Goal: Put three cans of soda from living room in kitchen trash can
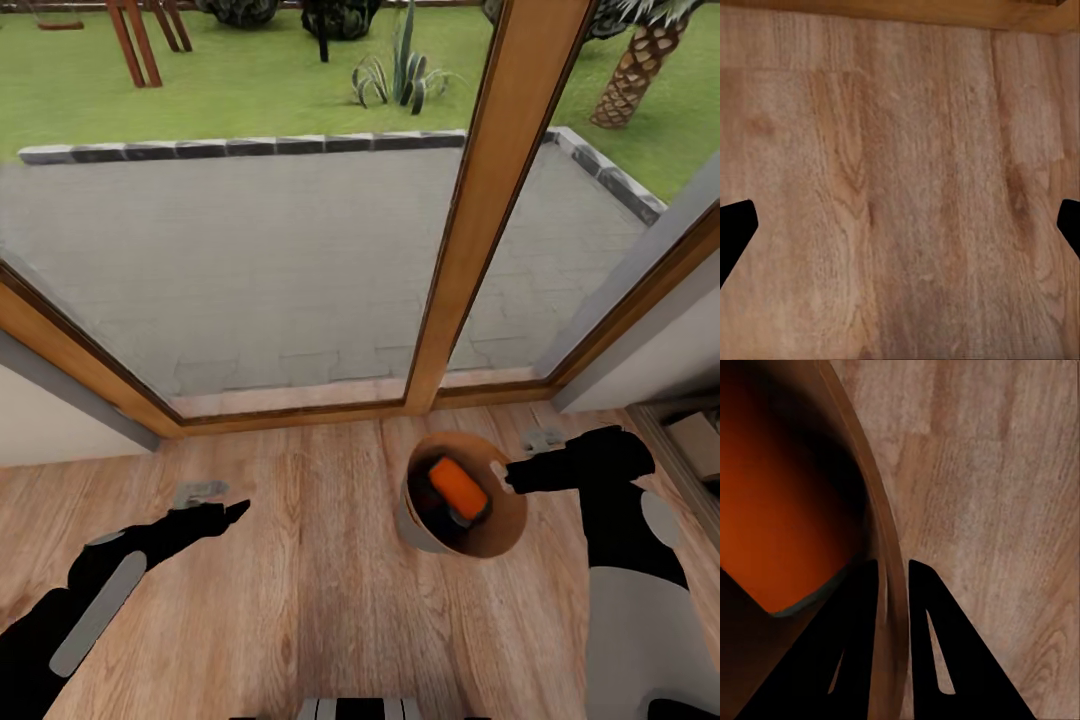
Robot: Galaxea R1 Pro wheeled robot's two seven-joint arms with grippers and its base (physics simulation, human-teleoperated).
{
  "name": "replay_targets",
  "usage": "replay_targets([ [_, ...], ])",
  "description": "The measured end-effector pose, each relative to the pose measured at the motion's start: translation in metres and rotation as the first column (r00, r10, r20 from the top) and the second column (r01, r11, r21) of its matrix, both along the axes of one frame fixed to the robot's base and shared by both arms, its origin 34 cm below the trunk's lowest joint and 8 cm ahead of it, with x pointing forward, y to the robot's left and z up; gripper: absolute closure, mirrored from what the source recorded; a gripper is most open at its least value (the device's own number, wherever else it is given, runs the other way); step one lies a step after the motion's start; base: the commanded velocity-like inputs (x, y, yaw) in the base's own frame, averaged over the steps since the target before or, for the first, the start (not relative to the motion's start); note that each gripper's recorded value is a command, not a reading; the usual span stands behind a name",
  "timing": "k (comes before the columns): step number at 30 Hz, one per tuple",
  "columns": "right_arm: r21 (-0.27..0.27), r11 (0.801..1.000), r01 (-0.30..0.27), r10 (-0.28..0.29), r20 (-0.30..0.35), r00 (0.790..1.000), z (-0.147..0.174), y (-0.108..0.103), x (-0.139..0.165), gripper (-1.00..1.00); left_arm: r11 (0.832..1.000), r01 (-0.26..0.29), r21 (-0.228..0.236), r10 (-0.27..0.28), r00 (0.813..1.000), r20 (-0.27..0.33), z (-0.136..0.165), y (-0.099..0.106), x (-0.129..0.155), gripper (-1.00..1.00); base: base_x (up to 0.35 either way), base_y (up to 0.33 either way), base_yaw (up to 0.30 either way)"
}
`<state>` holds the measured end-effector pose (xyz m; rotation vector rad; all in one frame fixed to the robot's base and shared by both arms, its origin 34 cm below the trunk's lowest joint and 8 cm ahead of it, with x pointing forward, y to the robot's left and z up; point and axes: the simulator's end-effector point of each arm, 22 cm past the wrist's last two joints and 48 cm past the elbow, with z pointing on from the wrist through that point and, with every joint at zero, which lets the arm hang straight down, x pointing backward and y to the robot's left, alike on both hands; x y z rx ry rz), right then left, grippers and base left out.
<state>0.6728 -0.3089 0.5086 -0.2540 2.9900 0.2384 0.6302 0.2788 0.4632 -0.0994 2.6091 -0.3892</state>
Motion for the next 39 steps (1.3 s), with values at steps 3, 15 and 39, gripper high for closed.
replay_targets([
  [3, -0.006, 1.000, 0.022, -0.022, 0.009, 1.000, 0.002, -0.010, -0.001, 1.00, 1.000, -0.003, 0.005, 0.003, 1.000, -0.006, -0.006, -0.004, -0.008, -1.00, 0.000, 0.000, 0.000],
  [15, 0.053, 0.999, 0.010, -0.013, 0.054, 0.998, 0.001, -0.009, -0.003, 1.00, 0.998, -0.048, 0.035, 0.049, 0.998, -0.029, -0.036, 0.011, -0.040, -1.00, 0.000, 0.000, 0.000],
  [39, 0.116, 0.976, -0.186, 0.143, 0.309, 0.940, -0.011, -0.008, -0.025, 1.00, 0.990, -0.109, 0.090, 0.110, 0.994, -0.002, -0.064, 0.041, -0.056, -1.00, 0.000, 0.000, 0.000],
])
